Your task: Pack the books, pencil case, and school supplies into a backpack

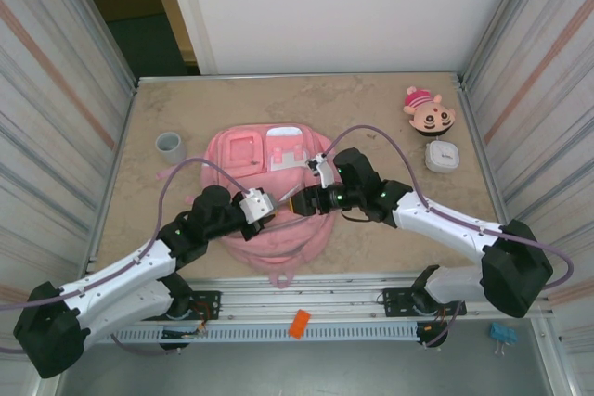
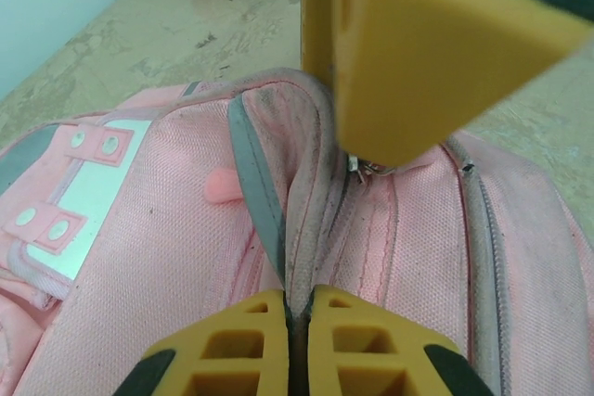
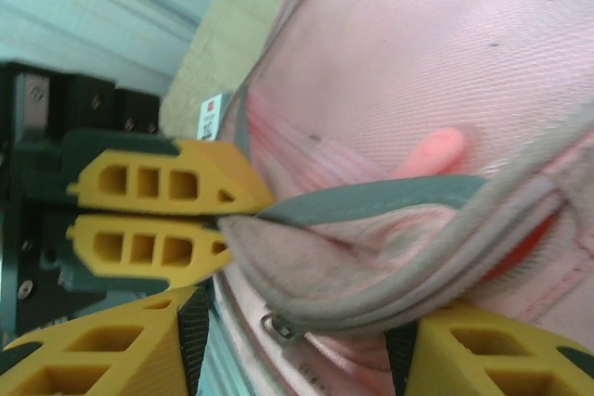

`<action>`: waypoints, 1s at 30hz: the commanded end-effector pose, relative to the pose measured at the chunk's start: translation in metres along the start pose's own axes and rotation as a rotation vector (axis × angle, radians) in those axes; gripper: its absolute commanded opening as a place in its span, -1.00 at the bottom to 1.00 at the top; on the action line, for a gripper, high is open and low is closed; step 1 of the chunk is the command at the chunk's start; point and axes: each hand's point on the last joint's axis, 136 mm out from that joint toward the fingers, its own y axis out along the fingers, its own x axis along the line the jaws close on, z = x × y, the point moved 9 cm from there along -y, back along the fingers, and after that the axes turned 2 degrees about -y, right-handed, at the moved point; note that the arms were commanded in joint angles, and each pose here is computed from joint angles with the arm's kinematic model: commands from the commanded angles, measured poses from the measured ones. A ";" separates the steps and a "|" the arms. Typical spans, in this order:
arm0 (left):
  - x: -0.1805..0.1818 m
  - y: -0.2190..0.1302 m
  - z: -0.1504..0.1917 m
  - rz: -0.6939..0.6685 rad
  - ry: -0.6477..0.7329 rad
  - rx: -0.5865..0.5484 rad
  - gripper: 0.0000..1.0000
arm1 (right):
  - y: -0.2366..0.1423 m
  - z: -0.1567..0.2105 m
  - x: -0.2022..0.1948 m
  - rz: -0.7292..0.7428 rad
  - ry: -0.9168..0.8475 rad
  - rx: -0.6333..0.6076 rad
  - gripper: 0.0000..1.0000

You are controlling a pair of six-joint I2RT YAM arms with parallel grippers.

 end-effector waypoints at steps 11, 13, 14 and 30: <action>-0.003 -0.012 -0.042 0.075 0.061 -0.197 -0.95 | 0.000 -0.031 -0.023 0.048 0.353 -0.169 -0.75; 0.001 -0.012 -0.043 0.039 -0.004 -0.164 -0.77 | 0.002 -0.031 -0.021 0.033 0.360 -0.167 -0.92; 0.003 -0.013 -0.045 0.022 -0.047 -0.146 -0.68 | 0.002 -0.031 -0.019 0.028 0.360 -0.171 -0.97; -0.036 -0.039 -0.042 -0.226 -0.959 0.071 -0.04 | -0.002 -0.033 0.009 0.055 0.324 -0.267 -1.00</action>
